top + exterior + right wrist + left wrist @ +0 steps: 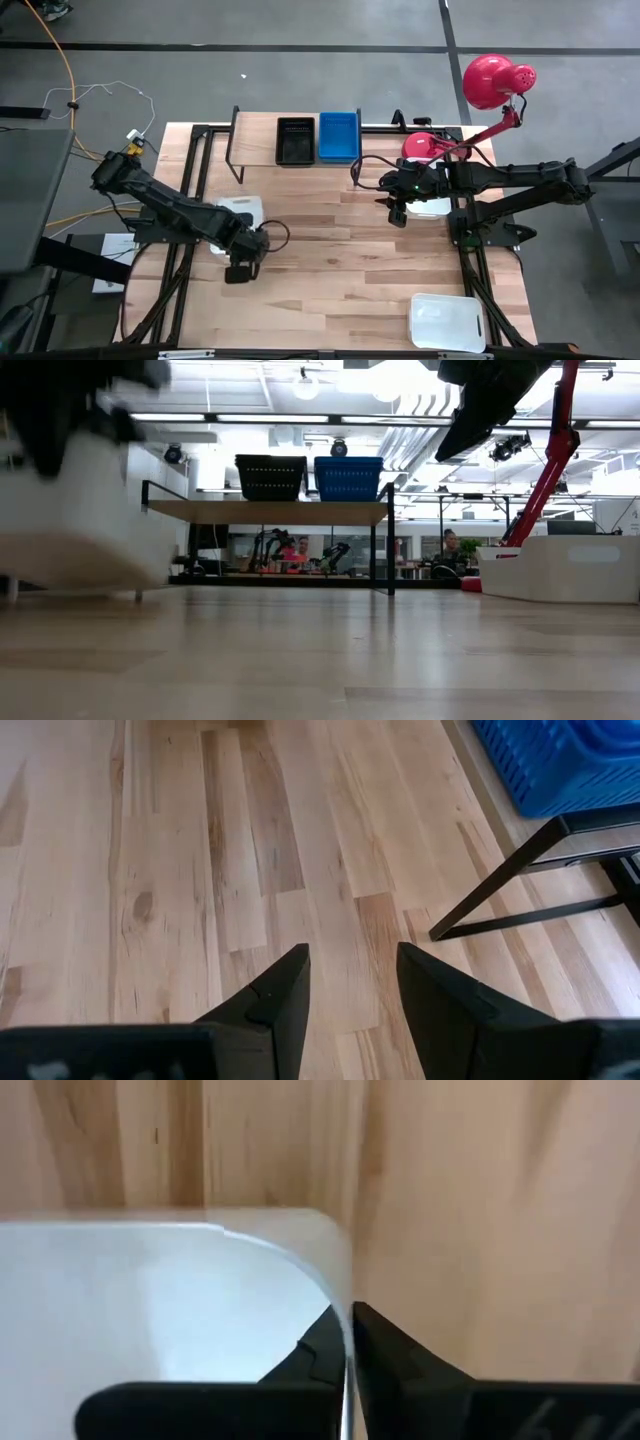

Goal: Stack baskets on shelf by color
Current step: Put the top left white bin on the shelf

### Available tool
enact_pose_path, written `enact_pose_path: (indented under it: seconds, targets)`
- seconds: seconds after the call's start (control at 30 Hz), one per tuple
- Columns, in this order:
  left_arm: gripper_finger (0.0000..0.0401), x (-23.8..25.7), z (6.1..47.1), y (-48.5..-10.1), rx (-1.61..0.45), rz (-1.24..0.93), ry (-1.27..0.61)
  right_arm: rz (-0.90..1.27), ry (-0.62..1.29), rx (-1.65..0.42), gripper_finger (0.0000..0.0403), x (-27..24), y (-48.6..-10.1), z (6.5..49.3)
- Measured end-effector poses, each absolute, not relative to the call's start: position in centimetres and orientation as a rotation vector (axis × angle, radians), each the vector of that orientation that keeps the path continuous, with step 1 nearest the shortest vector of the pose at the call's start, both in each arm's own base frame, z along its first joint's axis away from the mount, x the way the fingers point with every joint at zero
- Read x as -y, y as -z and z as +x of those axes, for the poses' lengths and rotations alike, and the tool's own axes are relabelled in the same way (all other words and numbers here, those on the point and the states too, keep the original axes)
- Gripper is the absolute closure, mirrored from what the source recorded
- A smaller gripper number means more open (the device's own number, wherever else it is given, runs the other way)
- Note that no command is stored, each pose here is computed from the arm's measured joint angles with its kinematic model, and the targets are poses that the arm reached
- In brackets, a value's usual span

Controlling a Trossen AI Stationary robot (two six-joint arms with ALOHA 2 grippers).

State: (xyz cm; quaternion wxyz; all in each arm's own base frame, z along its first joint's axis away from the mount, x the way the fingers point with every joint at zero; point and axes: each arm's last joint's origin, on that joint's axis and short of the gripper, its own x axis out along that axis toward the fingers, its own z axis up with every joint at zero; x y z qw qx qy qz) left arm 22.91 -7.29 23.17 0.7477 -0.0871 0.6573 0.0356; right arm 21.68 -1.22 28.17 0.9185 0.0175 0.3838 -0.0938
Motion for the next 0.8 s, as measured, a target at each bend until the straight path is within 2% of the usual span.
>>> enact_pose_path:
  seconds: [0.23, 0.37, 0.57, 0.8]
  targets:
    - [0.04, 8.0, 22.8, -31.9, -1.319, -0.037, -0.198, 0.036, 0.192, -0.789, 0.0263, 1.2, -28.2, 21.7]
    - [0.0401, 7.6, 22.0, -35.0, -1.241, 0.102, -0.314, 0.036, 0.193, -0.789, 0.0263, 1.2, -28.2, 21.7]
    - [0.0401, 5.0, 22.4, -35.7, -1.272, 0.304, -0.328, 0.036, 0.193, -0.789, 0.0263, 1.2, -28.2, 21.7]
    - [0.0401, 0.2, 23.2, -35.5, -1.349, 0.351, -0.406, 0.036, 0.193, -0.789, 0.0263, 1.2, -28.2, 21.7]
